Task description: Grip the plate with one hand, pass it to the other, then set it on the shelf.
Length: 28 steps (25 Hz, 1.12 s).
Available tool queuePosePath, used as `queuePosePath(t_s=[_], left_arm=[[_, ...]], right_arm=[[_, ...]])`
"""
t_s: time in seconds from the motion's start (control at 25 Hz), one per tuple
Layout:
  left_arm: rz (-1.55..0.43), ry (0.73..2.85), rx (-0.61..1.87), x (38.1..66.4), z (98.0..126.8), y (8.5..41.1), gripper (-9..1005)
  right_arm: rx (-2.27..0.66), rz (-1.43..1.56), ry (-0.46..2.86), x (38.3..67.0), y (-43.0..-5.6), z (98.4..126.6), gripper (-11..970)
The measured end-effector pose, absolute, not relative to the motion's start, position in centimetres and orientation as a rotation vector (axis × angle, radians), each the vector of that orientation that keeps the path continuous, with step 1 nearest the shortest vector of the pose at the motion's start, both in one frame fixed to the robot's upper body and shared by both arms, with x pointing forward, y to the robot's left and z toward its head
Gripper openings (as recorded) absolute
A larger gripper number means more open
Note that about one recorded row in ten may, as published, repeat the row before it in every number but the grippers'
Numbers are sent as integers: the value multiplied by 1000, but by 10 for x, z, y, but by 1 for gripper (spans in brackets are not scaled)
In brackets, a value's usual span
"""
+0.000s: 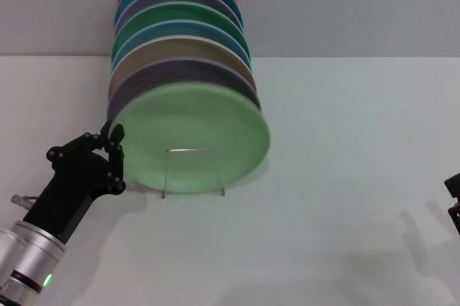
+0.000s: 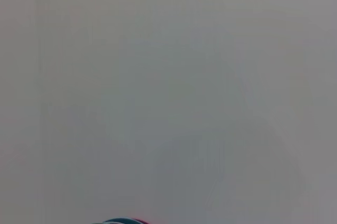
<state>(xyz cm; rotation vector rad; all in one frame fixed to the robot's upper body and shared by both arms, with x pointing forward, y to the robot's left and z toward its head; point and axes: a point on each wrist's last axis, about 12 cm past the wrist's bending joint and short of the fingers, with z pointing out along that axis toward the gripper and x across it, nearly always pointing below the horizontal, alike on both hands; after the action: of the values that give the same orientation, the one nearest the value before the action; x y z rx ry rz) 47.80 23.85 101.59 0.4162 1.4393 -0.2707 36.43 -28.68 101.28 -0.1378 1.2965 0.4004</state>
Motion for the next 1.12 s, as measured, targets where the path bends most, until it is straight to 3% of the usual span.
queuePosePath(t_s=[0.28, 0.4, 0.72, 0.84, 1.0, 1.12], left_arm=[[-273, 1432, 414, 475, 1016, 241, 210], [-279, 1326, 370, 463, 1026, 248, 215], [-381, 1061, 121, 429, 1054, 284, 551], [-388, 1068, 86, 430, 1052, 294, 653], [-322, 1147, 41, 442, 1045, 304, 860], [-301, 1169, 20, 447, 1043, 307, 860]], right_arm=[[-140, 404, 1295, 365, -286, 1013, 502], [-138, 401, 1294, 367, -286, 1013, 502], [-121, 368, 1278, 379, -291, 1016, 502], [-99, 366, 1259, 387, -297, 1020, 502], [-27, 318, 1227, 408, -312, 1027, 502], [6, 276, 1222, 416, -317, 1029, 502]])
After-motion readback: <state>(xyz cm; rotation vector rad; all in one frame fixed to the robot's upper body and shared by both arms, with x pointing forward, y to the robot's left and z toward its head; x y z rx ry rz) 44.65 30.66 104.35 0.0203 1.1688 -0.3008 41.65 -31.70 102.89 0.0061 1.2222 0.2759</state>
